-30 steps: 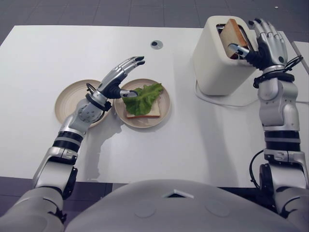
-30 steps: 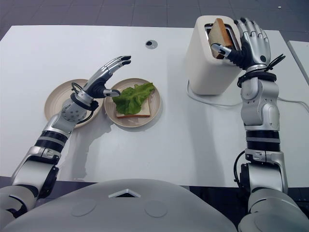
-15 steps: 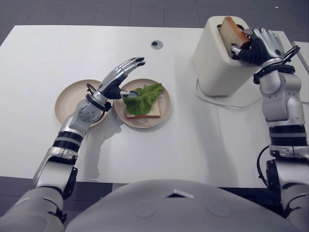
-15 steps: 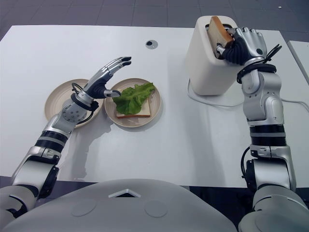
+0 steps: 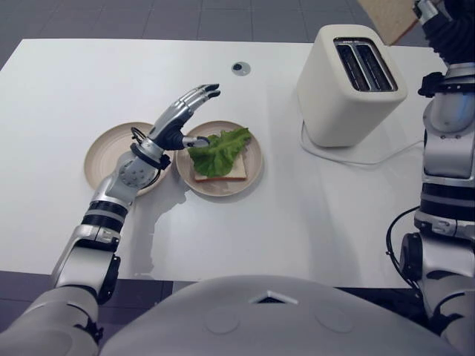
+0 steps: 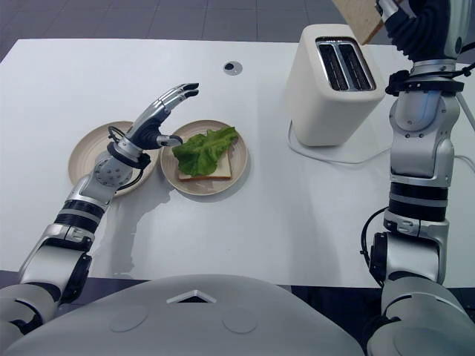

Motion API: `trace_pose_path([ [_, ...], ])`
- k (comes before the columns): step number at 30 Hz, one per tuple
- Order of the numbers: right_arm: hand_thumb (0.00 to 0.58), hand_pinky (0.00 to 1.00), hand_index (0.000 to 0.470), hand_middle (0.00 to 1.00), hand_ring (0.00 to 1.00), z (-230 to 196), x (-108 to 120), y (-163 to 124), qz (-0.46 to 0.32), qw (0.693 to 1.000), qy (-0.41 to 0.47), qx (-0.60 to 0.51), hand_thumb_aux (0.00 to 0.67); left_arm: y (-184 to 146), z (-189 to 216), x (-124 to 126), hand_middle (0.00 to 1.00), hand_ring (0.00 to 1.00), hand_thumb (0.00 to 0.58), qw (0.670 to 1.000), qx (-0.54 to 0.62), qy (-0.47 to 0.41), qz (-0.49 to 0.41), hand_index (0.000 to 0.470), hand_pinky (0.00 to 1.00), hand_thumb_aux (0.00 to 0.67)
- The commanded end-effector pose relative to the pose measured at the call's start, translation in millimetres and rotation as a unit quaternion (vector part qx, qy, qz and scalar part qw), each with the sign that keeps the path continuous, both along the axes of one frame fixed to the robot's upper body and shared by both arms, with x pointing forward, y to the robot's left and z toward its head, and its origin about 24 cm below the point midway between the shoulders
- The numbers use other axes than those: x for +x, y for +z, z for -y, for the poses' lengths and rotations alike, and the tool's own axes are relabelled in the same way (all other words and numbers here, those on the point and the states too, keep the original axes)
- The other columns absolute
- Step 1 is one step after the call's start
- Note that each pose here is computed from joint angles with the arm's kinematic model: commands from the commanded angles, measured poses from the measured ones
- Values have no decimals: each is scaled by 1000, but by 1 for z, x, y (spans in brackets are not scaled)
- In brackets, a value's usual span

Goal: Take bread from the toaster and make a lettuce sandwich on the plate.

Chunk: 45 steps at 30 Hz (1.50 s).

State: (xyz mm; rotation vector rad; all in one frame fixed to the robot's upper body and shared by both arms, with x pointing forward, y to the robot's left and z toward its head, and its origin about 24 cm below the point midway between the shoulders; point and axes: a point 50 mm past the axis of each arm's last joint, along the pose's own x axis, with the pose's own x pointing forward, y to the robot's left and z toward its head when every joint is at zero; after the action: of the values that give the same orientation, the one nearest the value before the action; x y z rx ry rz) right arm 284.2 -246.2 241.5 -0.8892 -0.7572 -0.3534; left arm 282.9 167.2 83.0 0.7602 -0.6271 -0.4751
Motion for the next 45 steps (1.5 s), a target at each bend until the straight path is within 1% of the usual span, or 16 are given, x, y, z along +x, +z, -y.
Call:
trace_pose_path([
  [1,580,1000,470,1000,1000,-19,-4,4,-19,986,145,81,670,18,-8,-2,0,0,0,996,-89,-17,12,0,0,0],
  [4,580,1000,470,1000,1000,-38,1,-13,-107,951,264,117,670,38,-18,-9,0,0,0,980,-190,-53,13,0,0,0],
  [7,580,1000,470,1000,1000,-55,6,-35,-202,910,342,119,670,46,-27,-15,0,0,0,966,-243,-87,2,0,0,0],
  [11,580,1000,470,1000,1000,-76,12,-72,-343,834,422,96,670,54,-35,-20,0,0,0,944,-302,-129,-14,0,0,0],
  [14,580,1000,470,1000,1000,-92,15,-100,-435,763,473,73,670,53,-33,-27,0,0,0,939,-302,-162,-25,0,0,0],
  [16,580,1000,470,1000,1000,-105,16,-120,-486,716,497,61,670,50,-29,-31,0,0,0,942,-283,-178,-34,0,0,0],
  [17,580,1000,470,1000,1000,-110,18,-130,-505,700,501,60,670,47,-26,-33,0,0,0,943,-272,-185,-39,0,0,0],
  [19,580,1000,470,1000,1000,-119,21,-145,-527,683,502,63,670,43,-21,-37,0,0,0,948,-243,-202,-49,0,0,0],
  [22,580,1000,470,1000,1000,-129,24,-163,-545,671,497,72,670,26,-9,-47,0,0,0,958,-154,-230,-80,0,0,0],
  [25,580,1000,470,1000,1000,-137,26,-179,-557,670,484,83,670,6,3,-54,0,0,0,960,-68,-248,-114,0,0,0],
  [28,580,1000,470,1000,1000,-142,29,-190,-560,679,467,88,670,-6,8,-57,0,0,0,959,-24,-252,-131,0,0,0],
  [31,580,1000,470,1000,1000,-145,31,-199,-563,695,442,77,670,-13,9,-56,0,0,0,960,6,-244,-139,0,0,0],
  [35,580,1000,470,1000,1000,-149,32,-209,-564,707,422,67,670,-25,8,-58,0,0,0,956,43,-240,-162,0,0,0],
  [40,580,1000,470,1000,1000,-152,27,-214,-566,706,423,39,670,-60,0,-52,0,0,0,942,160,-191,-224,0,0,0],
  [44,580,1000,470,1000,1000,-152,24,-212,-563,709,424,16,670,-80,0,-53,0,0,0,930,207,-177,-245,0,0,0],
  [45,565,1000,394,1000,1000,-152,24,-210,-558,712,425,16,562,-83,1,-54,0,0,0,927,215,-178,-249,0,0,0],
])
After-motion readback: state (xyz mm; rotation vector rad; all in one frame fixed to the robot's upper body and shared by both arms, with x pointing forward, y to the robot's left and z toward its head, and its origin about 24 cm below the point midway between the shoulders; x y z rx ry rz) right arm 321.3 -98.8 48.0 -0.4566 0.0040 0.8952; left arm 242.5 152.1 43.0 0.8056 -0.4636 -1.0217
